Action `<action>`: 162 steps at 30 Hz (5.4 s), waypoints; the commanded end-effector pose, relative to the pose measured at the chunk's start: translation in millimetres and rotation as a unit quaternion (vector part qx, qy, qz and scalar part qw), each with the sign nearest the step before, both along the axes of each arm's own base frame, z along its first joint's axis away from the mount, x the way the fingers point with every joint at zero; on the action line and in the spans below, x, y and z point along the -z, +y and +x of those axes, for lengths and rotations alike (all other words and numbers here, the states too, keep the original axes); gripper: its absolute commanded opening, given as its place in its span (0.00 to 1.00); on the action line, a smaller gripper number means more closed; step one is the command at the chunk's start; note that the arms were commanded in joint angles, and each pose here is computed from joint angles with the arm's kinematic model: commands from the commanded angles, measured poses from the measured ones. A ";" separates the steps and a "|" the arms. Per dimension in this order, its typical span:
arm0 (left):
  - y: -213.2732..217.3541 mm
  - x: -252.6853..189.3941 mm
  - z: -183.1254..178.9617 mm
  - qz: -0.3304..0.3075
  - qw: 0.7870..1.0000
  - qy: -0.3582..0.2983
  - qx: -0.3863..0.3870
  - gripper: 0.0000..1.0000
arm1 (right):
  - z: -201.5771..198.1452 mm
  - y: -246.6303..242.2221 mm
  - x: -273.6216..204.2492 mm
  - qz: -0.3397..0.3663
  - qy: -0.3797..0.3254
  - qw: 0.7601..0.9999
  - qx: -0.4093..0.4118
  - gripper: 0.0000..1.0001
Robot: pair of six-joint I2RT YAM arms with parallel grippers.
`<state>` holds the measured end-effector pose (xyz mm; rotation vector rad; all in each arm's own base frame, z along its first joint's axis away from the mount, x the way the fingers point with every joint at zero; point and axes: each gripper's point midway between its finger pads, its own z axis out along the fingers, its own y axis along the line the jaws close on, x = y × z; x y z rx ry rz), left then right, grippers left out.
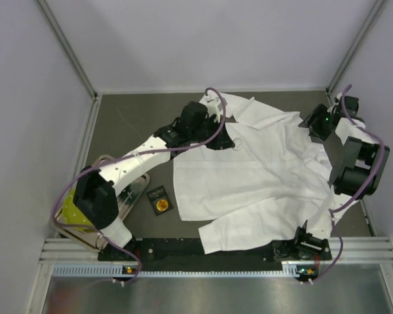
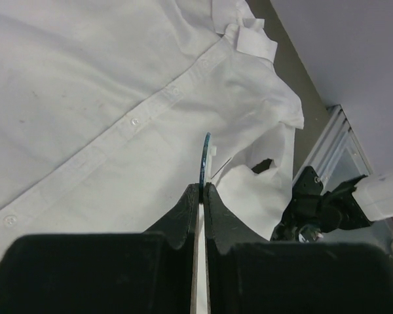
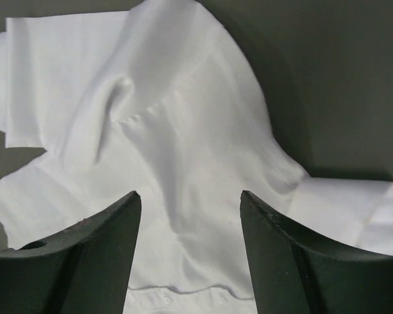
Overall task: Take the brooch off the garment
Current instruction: Remove the brooch from the clothes, then adjust the clothes at the center of the board, then close the brooch.
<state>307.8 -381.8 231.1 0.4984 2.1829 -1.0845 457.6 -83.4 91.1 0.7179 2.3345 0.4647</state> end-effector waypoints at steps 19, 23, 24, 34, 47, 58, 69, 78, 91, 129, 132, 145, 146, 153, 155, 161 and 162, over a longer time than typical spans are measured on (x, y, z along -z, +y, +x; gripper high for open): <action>-12.6 -24.9 -51.4 -0.168 0.981 0.067 0.067 0.00 | -27.2 -81.1 10.3 -0.180 0.110 0.972 0.099 0.62; -8.7 -16.7 -54.5 -0.165 0.982 0.066 0.062 0.00 | -35.9 -44.2 -40.8 -0.194 0.058 0.976 0.075 0.63; -8.4 -16.6 -54.1 -0.166 0.982 0.065 0.062 0.00 | -37.4 -25.0 -53.6 -0.179 0.037 0.982 0.056 0.63; -2.2 -21.7 -44.4 -0.199 0.979 0.039 0.034 0.00 | -140.5 202.6 -112.5 0.077 -0.125 0.945 -0.291 0.71; 23.9 -54.0 -49.0 -0.336 0.941 0.036 0.031 0.00 | -240.1 258.7 -183.8 0.252 -0.289 0.828 -0.409 0.71; 23.3 -92.3 -68.2 -0.356 0.929 -0.008 0.096 0.00 | -230.5 291.9 -212.3 0.267 -0.337 0.799 -0.420 0.58; 21.6 -101.8 -84.1 -0.384 0.913 0.012 0.138 0.00 | -229.4 302.2 -225.8 0.281 -0.355 0.781 -0.429 0.49; 19.1 -98.4 -81.2 -0.363 0.923 0.000 0.128 0.00 | -230.3 310.1 -233.3 0.295 -0.362 0.772 -0.432 0.40; 19.3 -96.6 -74.9 -0.329 0.939 -0.015 0.095 0.00 | -237.2 309.0 -231.0 0.276 -0.361 0.778 -0.434 0.52; 33.9 -97.0 -61.1 -0.276 0.959 -0.058 0.030 0.00 | -214.2 326.6 -213.1 0.256 -0.379 0.809 -0.370 0.31; 34.8 -97.1 -60.6 -0.274 0.959 -0.061 0.027 0.00 | -212.9 326.2 -210.9 0.257 -0.375 0.812 -0.365 0.31; 33.8 -98.8 -59.8 -0.260 0.963 -0.073 0.022 0.00 | -212.4 334.6 -207.9 0.259 -0.368 0.813 -0.370 0.31; 33.5 -98.8 -59.9 -0.259 0.963 -0.073 0.022 0.00 | -212.7 335.2 -207.7 0.260 -0.366 0.813 -0.372 0.31; 34.4 -99.1 -61.8 -0.255 0.964 -0.077 0.023 0.00 | -211.0 333.1 -207.0 0.256 -0.370 0.817 -0.362 0.26; 33.6 -99.3 -63.0 -0.255 0.963 -0.078 0.025 0.00 | -209.7 332.5 -204.6 0.256 -0.366 0.820 -0.357 0.25; 33.7 -100.2 -65.5 -0.252 0.963 -0.085 0.029 0.00 | -206.1 331.9 -199.4 0.265 -0.356 0.828 -0.342 0.19; 33.8 -99.6 -65.5 -0.250 0.964 -0.088 0.029 0.00 | -205.0 331.4 -198.0 0.265 -0.354 0.831 -0.338 0.19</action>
